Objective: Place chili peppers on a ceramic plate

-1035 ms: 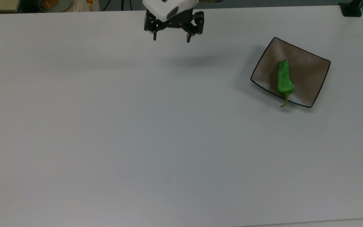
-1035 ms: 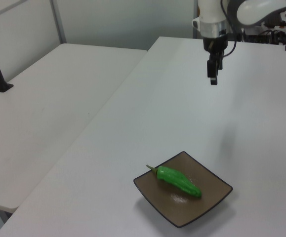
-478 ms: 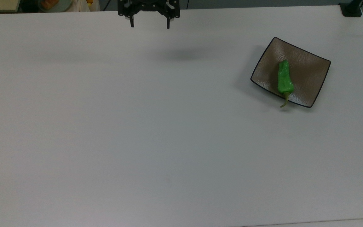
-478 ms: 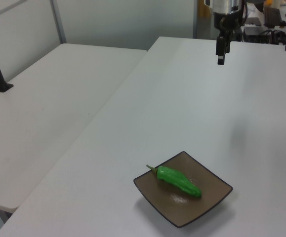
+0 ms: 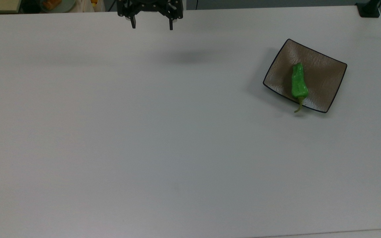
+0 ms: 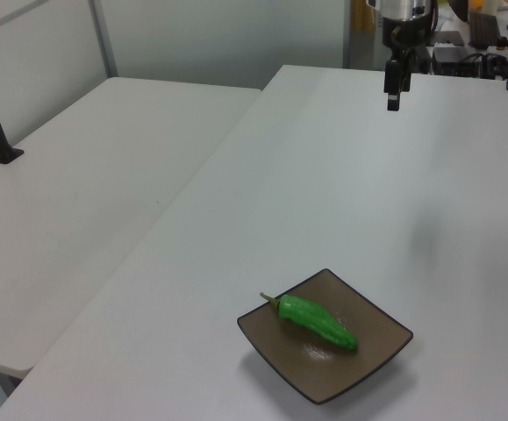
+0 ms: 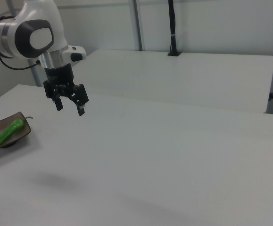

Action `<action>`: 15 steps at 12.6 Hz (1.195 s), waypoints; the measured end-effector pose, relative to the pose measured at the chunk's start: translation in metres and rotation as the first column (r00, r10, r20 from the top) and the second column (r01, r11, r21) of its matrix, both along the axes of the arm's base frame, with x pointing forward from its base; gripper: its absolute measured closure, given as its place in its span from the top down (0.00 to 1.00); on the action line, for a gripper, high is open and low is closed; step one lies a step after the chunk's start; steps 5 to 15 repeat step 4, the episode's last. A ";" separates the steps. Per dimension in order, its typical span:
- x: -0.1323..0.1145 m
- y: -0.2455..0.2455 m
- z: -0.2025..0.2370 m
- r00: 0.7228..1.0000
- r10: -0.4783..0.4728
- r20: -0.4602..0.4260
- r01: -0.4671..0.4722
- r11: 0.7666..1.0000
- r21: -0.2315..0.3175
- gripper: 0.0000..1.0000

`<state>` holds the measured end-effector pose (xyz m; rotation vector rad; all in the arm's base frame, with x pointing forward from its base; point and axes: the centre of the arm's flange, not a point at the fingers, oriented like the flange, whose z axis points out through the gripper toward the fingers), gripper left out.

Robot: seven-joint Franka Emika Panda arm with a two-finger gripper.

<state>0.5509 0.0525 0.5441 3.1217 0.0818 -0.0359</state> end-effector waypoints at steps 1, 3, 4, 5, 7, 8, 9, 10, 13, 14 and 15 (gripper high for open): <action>0.000 0.000 0.000 1.000 0.000 0.000 0.000 1.000 0.001 1.00; 0.000 0.001 0.000 1.000 -0.001 0.000 0.001 1.000 0.005 1.00; 0.000 0.001 0.001 1.000 -0.003 0.002 0.003 1.000 0.012 1.00; 0.000 0.001 0.001 1.000 -0.003 0.002 0.003 1.000 0.012 1.00; 0.000 0.001 0.001 1.000 -0.003 0.002 0.003 1.000 0.012 1.00; 0.000 0.001 0.001 1.000 -0.003 0.002 0.003 1.000 0.012 1.00; 0.000 0.001 0.001 1.000 -0.003 0.002 0.003 1.000 0.012 1.00; 0.000 0.001 0.001 1.000 -0.003 0.002 0.003 1.000 0.012 1.00; 0.000 0.001 0.001 1.000 -0.003 0.002 0.003 1.000 0.012 1.00; 0.000 0.001 0.001 1.000 -0.003 0.002 0.003 1.000 0.012 1.00; 0.000 0.001 0.001 1.000 -0.003 0.002 0.003 1.000 0.012 1.00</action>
